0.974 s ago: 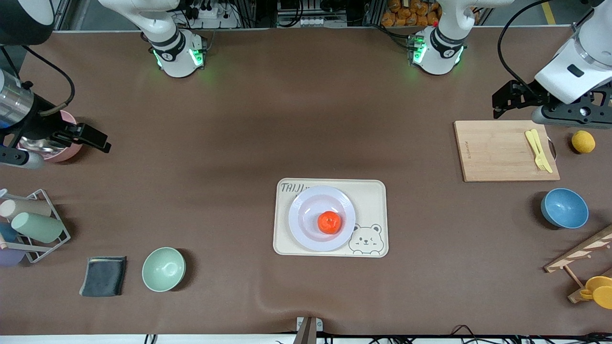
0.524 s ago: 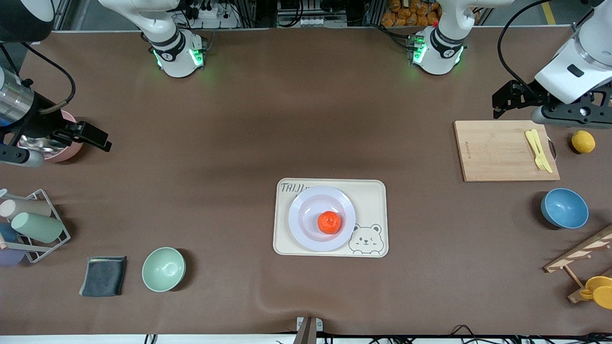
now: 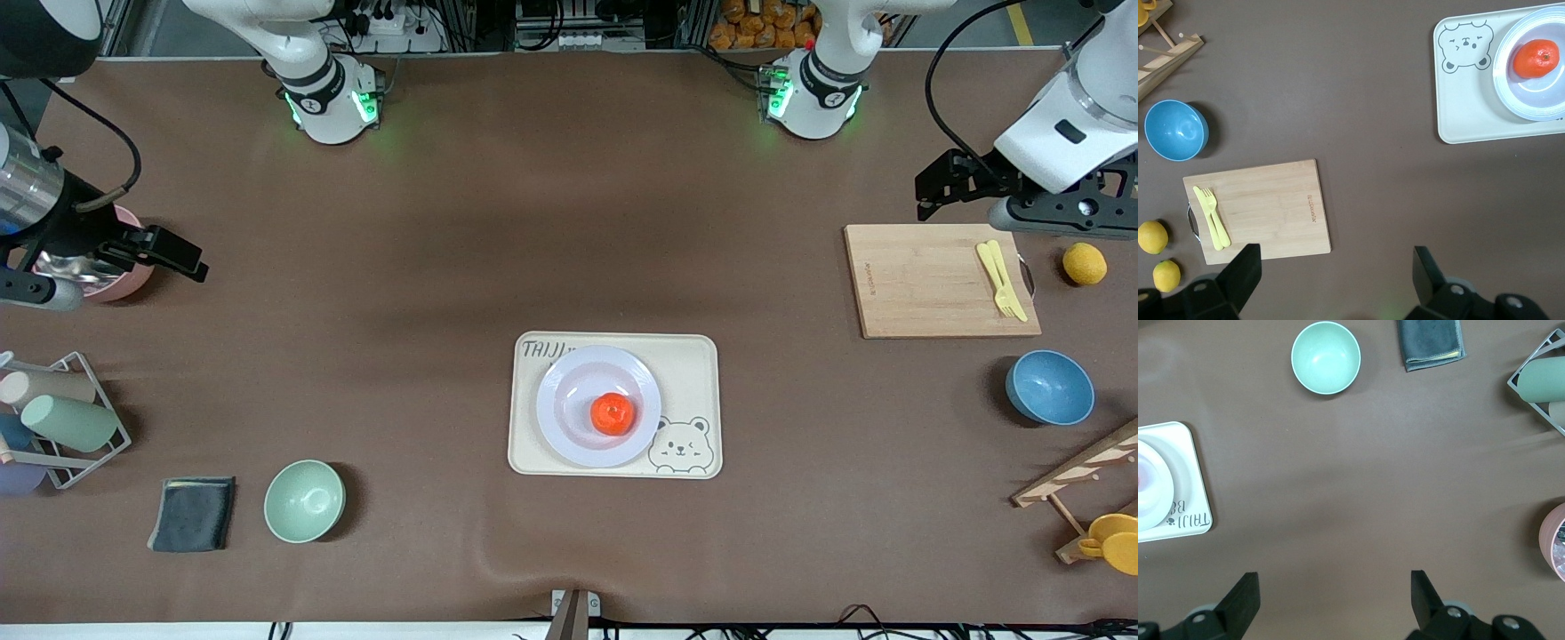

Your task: Place orange and plate with both arms

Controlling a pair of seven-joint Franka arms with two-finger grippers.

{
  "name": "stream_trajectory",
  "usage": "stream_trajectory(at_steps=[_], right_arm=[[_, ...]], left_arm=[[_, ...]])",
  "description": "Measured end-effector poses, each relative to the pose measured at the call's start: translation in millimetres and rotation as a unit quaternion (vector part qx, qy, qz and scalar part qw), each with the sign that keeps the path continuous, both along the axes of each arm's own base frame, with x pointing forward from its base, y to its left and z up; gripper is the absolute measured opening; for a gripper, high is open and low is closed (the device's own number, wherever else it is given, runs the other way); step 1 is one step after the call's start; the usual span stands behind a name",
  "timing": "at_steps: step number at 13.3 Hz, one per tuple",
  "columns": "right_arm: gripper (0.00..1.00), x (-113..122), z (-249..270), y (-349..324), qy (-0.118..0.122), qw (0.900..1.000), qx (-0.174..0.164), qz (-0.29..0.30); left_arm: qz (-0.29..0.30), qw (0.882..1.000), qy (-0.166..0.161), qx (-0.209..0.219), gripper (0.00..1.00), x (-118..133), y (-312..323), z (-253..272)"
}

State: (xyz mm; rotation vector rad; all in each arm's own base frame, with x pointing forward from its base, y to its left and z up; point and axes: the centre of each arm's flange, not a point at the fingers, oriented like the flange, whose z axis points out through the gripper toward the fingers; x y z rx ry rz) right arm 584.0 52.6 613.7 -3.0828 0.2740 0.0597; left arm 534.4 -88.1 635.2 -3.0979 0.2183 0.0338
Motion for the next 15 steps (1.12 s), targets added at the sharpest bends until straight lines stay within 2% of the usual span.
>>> stream_trajectory(at_steps=[15], right_arm=[[1.00,-0.2,-0.2,0.3,0.001,1.000,0.000,0.000]], left_arm=[[0.003,1.000,0.000,0.000,1.00,0.5,2.9,0.0]])
